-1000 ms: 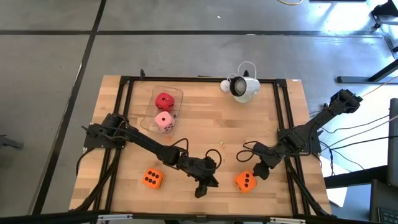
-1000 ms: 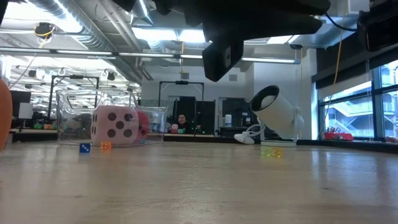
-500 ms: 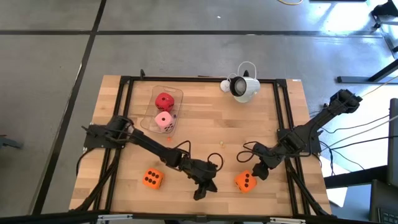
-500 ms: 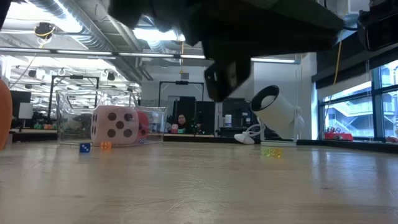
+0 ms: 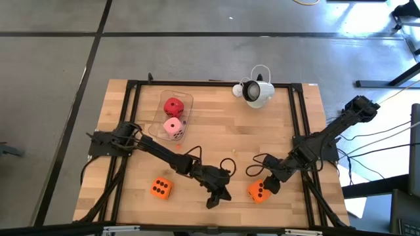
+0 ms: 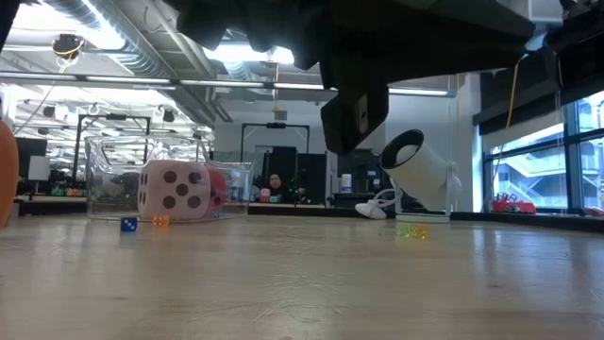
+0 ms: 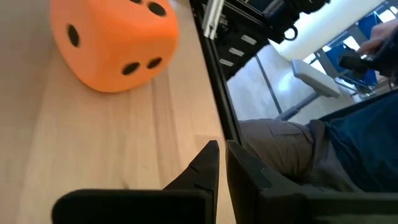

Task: Pick & Place Dice
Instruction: Put the large orange die into the transparent bin

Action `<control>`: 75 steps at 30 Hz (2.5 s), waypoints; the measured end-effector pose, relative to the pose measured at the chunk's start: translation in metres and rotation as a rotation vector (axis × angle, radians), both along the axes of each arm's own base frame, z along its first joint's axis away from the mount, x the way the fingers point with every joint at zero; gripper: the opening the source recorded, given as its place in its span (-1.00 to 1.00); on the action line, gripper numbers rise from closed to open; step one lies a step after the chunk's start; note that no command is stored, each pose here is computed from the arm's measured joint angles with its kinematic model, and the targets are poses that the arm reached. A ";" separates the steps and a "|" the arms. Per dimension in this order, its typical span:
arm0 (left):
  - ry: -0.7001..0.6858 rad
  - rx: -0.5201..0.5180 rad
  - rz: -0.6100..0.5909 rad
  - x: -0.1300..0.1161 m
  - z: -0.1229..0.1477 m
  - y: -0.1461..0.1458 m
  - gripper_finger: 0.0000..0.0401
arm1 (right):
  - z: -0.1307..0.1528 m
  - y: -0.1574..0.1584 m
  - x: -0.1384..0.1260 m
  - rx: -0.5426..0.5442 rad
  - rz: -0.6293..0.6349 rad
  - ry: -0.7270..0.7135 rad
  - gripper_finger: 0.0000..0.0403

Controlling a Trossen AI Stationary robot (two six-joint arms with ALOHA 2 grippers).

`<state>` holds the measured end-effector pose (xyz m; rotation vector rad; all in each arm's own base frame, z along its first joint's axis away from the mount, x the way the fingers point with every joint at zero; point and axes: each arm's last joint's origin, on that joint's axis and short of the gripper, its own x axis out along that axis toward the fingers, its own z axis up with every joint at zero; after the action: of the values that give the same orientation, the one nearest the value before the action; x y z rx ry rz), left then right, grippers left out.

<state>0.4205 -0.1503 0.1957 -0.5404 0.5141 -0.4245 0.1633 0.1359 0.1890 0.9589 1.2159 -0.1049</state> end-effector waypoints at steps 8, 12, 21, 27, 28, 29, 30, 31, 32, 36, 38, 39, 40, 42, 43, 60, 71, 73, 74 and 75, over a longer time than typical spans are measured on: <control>-0.001 0.001 0.003 0.000 0.000 0.000 -0.90 | -0.013 0.014 0.007 0.004 0.028 -0.004 0.20; -0.004 -0.001 0.004 0.000 0.000 0.000 -0.90 | -0.017 0.022 0.013 0.023 0.044 -0.035 0.20; 0.000 -0.010 -0.011 0.000 0.000 0.000 -0.89 | -0.024 0.030 0.017 -0.032 0.089 -0.098 -0.13; -0.006 -0.006 -0.031 0.001 0.001 0.002 -0.90 | -0.024 0.032 0.018 -0.079 0.083 -0.172 -0.45; -0.009 -0.002 -0.028 0.001 0.001 0.003 -0.90 | -0.023 0.032 0.018 -0.083 0.083 -0.182 -0.49; -0.012 -0.002 -0.022 0.002 0.002 0.005 -0.90 | -0.023 0.033 0.018 -0.086 0.086 -0.193 -0.51; -0.014 -0.001 -0.017 0.002 0.002 0.007 -0.90 | -0.023 0.034 0.018 -0.088 0.091 -0.205 -0.52; -0.014 -0.002 -0.015 0.002 0.003 0.007 -0.90 | -0.023 0.035 0.018 -0.088 0.092 -0.212 -0.53; -0.014 -0.001 -0.015 0.002 0.004 0.007 -0.90 | -0.023 0.036 0.017 -0.089 0.091 -0.221 -0.54; -0.027 0.004 -0.020 -0.001 0.011 0.008 -0.89 | -0.022 0.040 0.014 -0.103 0.089 -0.252 -0.55; -0.055 0.014 -0.027 -0.003 0.019 0.008 -0.90 | -0.022 0.042 0.013 -0.107 0.091 -0.258 -0.55; -0.073 0.023 -0.022 -0.005 0.024 0.007 -0.90 | -0.022 0.043 0.012 -0.104 0.093 -0.260 -0.55; -0.088 0.040 -0.014 -0.008 0.031 0.005 -0.90 | -0.021 0.044 0.011 -0.103 0.094 -0.265 -0.55; -0.118 0.087 0.010 -0.014 0.042 0.001 -0.90 | -0.020 0.047 0.010 -0.102 0.092 -0.287 -0.55; -0.123 0.120 0.029 -0.018 0.047 -0.001 -0.89 | -0.019 0.048 0.010 -0.099 0.088 -0.302 -0.55; -0.265 0.508 0.245 -0.070 0.091 -0.047 -0.99 | 0.056 0.071 0.035 -0.363 0.199 -0.726 -0.56; -0.276 0.594 0.458 -0.104 0.105 -0.052 -1.00 | 0.069 0.068 0.039 -0.640 0.213 -0.812 -0.59; -0.302 0.589 0.510 -0.119 0.105 -0.053 -1.00 | 0.068 0.067 0.039 -0.693 0.202 -0.811 -0.60; -0.317 0.586 0.530 -0.127 0.104 -0.052 -0.99 | 0.069 0.066 0.039 -0.719 0.195 -0.815 -0.60; -0.342 0.567 0.549 -0.134 0.104 -0.050 -0.99 | 0.069 0.065 0.039 -0.745 0.187 -0.821 -0.60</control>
<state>0.2865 -0.2003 0.2994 -0.0410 0.1252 0.1603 0.2028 0.2012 0.2582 0.1690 0.4200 -0.0048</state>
